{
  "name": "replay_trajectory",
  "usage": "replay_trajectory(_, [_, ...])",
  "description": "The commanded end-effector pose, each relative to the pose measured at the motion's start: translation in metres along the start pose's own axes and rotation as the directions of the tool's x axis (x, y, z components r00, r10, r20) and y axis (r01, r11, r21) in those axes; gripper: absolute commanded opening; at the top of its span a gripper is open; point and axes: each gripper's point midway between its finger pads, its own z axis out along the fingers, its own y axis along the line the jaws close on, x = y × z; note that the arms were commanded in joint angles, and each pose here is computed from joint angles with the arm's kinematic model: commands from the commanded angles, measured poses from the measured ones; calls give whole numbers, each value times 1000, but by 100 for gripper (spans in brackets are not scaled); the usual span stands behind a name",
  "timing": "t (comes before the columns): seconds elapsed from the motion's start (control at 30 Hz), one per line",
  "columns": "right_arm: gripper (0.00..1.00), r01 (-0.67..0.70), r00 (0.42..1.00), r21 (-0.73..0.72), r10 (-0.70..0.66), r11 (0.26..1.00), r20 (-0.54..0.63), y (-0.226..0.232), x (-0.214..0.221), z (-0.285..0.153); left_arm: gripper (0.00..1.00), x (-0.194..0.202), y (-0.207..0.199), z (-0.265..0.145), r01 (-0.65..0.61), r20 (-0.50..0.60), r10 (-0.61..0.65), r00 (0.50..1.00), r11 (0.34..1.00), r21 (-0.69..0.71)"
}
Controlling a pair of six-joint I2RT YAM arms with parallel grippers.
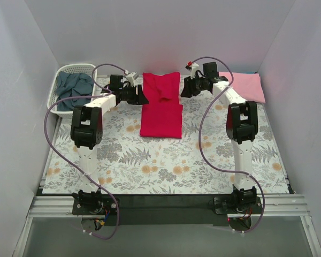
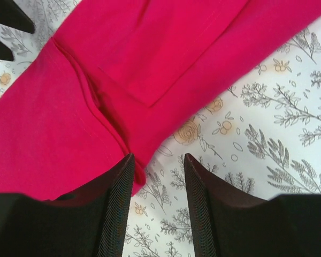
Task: Fold and stack the t-shirts
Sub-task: Fold the tshirt
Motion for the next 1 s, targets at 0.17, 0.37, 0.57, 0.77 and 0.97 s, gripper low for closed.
replay_trajectory(0.17, [46, -7, 988, -122, 26, 992, 153, 25, -56, 16, 51, -10, 8, 8, 81, 13, -80, 997, 996, -35])
replay_trajectory(0.37, [47, -59, 979, -138, 84, 989, 188, 23, -57, 34, 50, -2, 16, 15, 93, -3, -93, 996, 995, -45])
replay_trajectory(0.57, [45, -92, 976, -164, 121, 982, 180, 23, -42, 53, 48, 2, 21, 20, 108, -16, -109, 994, 993, -51])
replay_trajectory(0.77, [45, -134, 978, -154, 155, 979, 136, 18, -16, 69, 39, 2, 23, 22, 109, -18, -110, 994, 993, -52])
replay_trajectory(0.97, [44, -152, 979, -130, 167, 980, 117, 11, -3, 75, 26, -5, 15, 20, 101, -6, -101, 995, 995, -24])
